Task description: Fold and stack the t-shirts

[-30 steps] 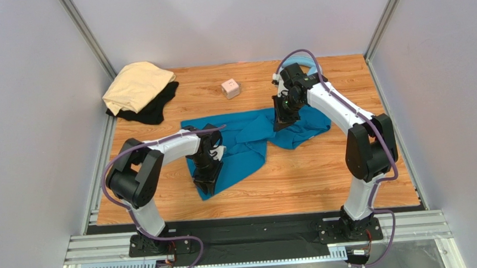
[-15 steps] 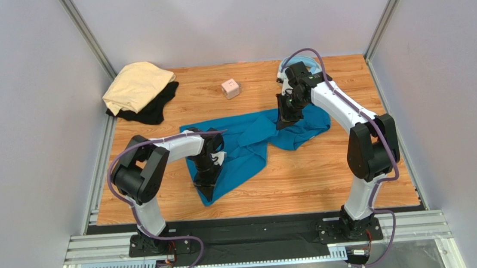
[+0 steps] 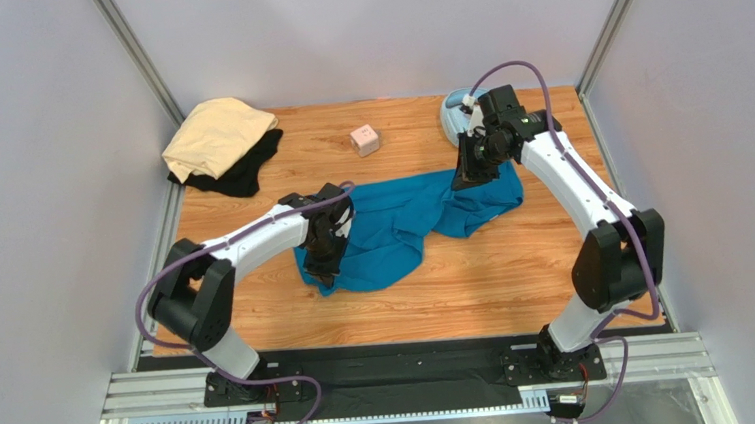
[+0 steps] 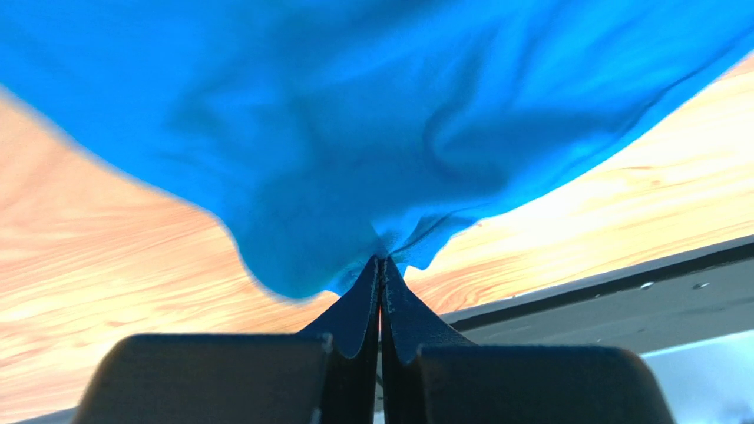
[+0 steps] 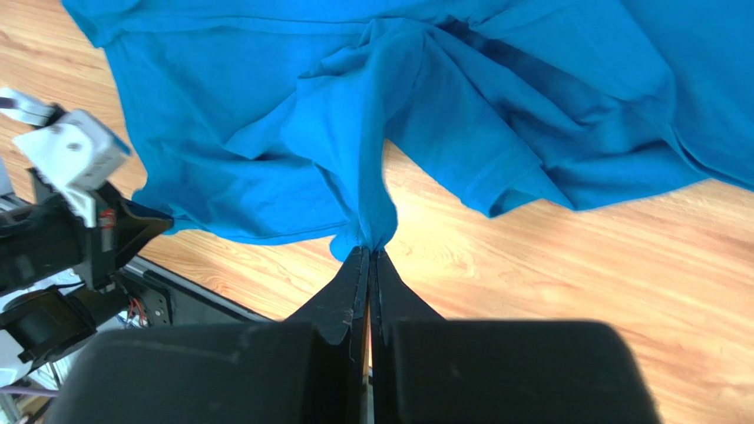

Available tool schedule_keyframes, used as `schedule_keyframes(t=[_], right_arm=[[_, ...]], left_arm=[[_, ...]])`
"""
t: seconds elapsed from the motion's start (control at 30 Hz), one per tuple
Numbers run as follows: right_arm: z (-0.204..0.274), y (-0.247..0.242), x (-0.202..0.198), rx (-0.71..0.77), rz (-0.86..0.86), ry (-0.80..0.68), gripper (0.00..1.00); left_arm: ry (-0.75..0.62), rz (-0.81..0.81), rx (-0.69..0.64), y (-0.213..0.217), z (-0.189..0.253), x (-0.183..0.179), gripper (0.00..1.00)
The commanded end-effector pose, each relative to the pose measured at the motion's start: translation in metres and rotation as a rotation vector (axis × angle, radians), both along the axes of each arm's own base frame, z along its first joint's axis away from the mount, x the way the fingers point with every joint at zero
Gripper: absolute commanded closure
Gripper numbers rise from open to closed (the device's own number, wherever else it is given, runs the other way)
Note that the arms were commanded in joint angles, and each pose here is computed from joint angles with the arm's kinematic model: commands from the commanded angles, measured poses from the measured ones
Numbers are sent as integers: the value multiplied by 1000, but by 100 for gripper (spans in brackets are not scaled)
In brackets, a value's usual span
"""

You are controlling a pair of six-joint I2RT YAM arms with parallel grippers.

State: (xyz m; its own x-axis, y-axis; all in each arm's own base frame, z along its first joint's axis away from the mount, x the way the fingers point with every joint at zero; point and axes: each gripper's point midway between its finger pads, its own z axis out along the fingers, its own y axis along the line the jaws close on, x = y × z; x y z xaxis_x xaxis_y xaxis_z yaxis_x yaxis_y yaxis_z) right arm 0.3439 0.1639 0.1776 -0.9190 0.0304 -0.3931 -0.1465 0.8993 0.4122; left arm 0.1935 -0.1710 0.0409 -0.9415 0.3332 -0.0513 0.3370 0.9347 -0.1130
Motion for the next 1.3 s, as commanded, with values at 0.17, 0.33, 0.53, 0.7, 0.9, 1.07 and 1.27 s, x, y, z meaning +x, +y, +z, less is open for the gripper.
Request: schedule_keyframes(t=[0.17, 0.33, 0.53, 0.7, 0.9, 1.07, 1.27], right_arm=[[53, -26, -42, 5, -95, -145, 100], [76, -33, -63, 37, -140, -216, 100], [101, -59, -96, 23, -250, -346, 100], [112, -73, -125, 30, -306, -393, 100], [115, -87, -167, 22, -341, -359, 100], [129, -97, -201, 46, -376, -383, 100], [140, -102, -220, 45, -381, -376, 100]], left_arm=[[-298, 71, 10, 19, 65, 31, 100], [-418, 122, 7, 38, 92, 35, 100], [-551, 247, 54, 78, 109, 38, 100], [-625, 315, 48, 100, 120, 36, 100], [-644, 319, 51, 110, 125, 25, 100], [-709, 368, -12, 112, 145, 17, 100], [-718, 388, -25, 115, 163, 10, 100]])
